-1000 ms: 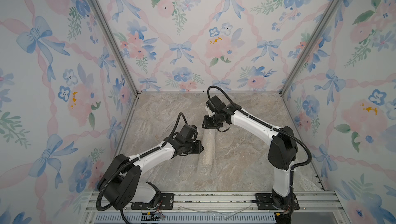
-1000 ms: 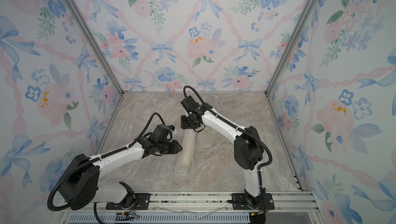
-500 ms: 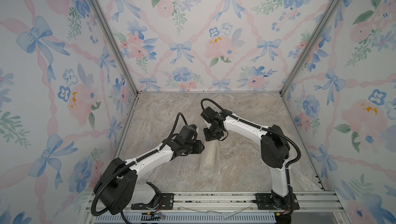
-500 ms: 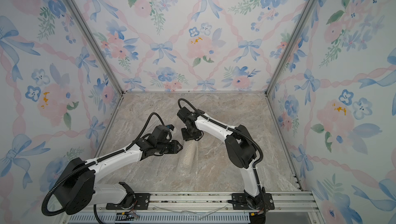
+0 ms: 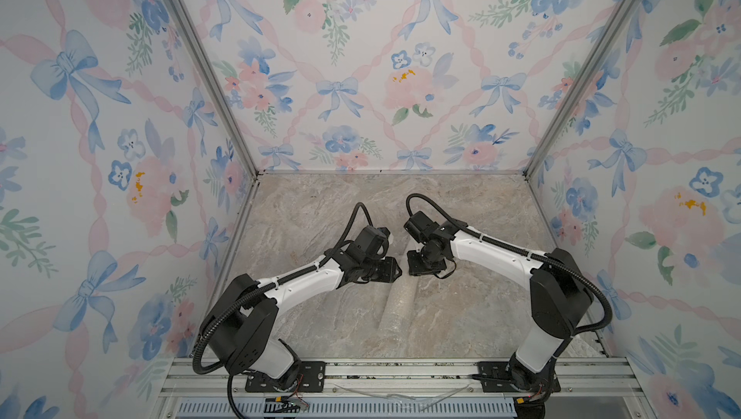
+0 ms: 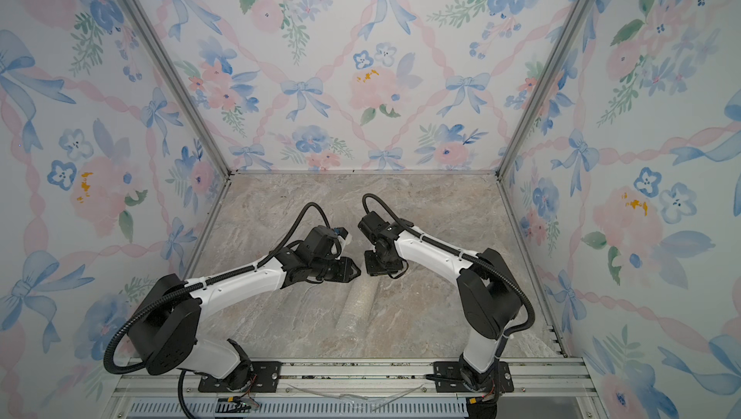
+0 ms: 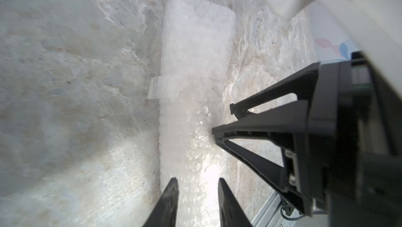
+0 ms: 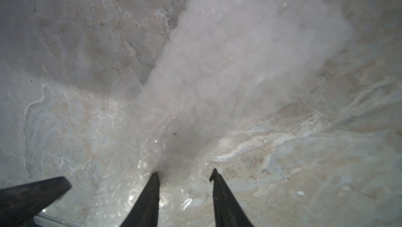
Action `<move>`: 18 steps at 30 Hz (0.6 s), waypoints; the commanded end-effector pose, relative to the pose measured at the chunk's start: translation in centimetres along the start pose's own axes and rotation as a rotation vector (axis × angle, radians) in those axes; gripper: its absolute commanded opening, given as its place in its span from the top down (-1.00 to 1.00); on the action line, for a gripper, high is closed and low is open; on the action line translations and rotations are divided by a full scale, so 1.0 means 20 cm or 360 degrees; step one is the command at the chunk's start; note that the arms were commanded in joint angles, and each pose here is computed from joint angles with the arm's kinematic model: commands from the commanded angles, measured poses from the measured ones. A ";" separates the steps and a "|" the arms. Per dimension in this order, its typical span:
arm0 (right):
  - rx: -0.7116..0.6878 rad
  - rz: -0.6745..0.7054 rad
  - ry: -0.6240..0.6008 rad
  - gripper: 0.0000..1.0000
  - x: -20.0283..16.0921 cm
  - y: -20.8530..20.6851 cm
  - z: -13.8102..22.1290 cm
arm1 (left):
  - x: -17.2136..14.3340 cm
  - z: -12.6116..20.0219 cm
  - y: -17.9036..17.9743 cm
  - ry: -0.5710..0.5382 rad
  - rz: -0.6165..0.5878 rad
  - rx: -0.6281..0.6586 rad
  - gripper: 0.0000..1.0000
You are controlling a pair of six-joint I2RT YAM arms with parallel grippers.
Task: Unwrap the vase from the bubble wrap
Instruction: Adjust the bubble wrap at the center of the board.
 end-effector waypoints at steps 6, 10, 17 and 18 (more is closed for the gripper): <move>-0.0007 -0.0109 0.0063 0.24 -0.06 -0.09 -0.03 | -0.13 -0.14 0.00 0.0271 -0.0076 -0.0052 0.35; 0.0007 -0.0111 0.0032 0.20 -0.05 -0.10 -0.01 | -0.15 -0.20 0.03 0.0336 -0.0093 -0.0035 0.36; 0.0164 -0.0111 -0.0231 0.03 -0.01 -0.08 0.24 | -0.15 -0.24 0.04 0.0378 -0.0125 -0.0025 0.39; 0.0184 -0.0105 -0.0244 0.07 0.00 -0.07 0.26 | -0.15 -0.24 0.04 0.0380 -0.0129 -0.0025 0.39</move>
Point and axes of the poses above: each gripper's point midway between its finger pads, its own z axis back along the fingers, its own y axis along the line the jaws close on, x = y × z, the point moved 10 cm from there along z, back along the fingers, and after that the axes turned 12 degrees about -z, right-handed, at the moved point
